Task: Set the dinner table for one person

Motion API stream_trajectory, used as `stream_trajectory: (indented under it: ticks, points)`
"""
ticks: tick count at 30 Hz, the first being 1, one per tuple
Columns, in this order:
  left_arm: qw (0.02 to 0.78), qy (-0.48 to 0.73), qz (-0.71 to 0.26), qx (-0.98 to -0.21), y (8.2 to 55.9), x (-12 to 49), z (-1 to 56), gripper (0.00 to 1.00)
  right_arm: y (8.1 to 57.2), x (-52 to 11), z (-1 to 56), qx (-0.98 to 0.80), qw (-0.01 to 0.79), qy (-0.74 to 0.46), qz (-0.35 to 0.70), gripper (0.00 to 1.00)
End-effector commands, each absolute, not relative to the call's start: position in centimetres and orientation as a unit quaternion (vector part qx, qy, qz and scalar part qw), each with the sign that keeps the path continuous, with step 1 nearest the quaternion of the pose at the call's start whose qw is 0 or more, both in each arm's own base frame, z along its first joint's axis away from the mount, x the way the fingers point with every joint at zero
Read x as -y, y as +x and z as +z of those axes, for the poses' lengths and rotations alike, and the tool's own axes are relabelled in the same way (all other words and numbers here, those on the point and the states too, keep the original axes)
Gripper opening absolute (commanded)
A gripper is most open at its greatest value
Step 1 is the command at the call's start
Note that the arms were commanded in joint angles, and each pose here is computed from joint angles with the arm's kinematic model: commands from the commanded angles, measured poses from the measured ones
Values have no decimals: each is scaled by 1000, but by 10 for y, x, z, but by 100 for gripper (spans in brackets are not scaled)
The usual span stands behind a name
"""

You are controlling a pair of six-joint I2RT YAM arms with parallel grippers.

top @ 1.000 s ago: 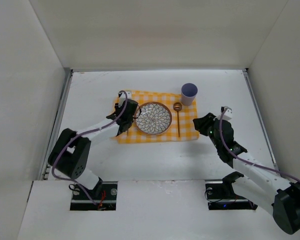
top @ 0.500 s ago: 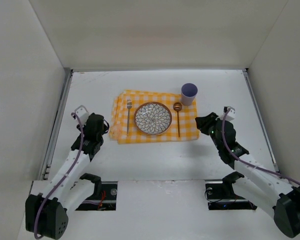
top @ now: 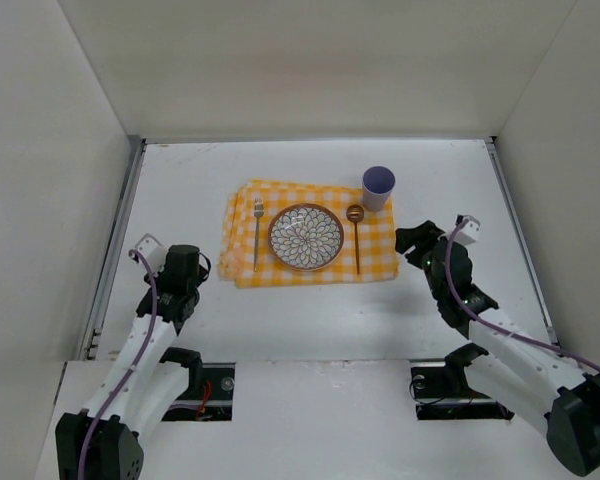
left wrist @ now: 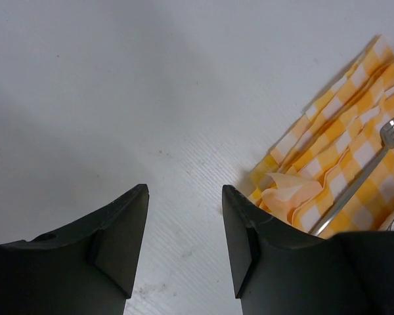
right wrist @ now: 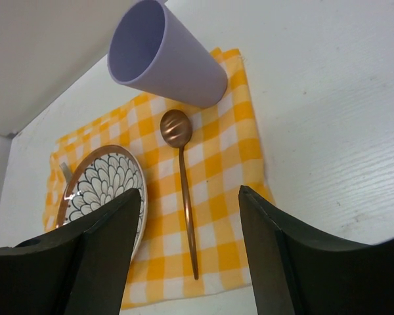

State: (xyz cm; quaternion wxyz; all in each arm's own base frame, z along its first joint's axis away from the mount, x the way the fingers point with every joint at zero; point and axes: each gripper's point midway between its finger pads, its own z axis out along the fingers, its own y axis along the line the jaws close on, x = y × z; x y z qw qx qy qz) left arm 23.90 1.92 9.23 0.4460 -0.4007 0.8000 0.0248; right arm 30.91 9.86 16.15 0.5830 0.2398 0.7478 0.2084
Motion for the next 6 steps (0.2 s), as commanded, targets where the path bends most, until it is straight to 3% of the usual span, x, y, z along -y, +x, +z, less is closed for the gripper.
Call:
stream_trajectory:
  ticks: [1,6]
  points:
    - [441,-406,15,-800,237,-16,84,46,312,-87,165,-732,597,262,197,68]
    - [443,-412,18,-796,237,-20,77,46,314,-88,164,-734,595,261,196,68]
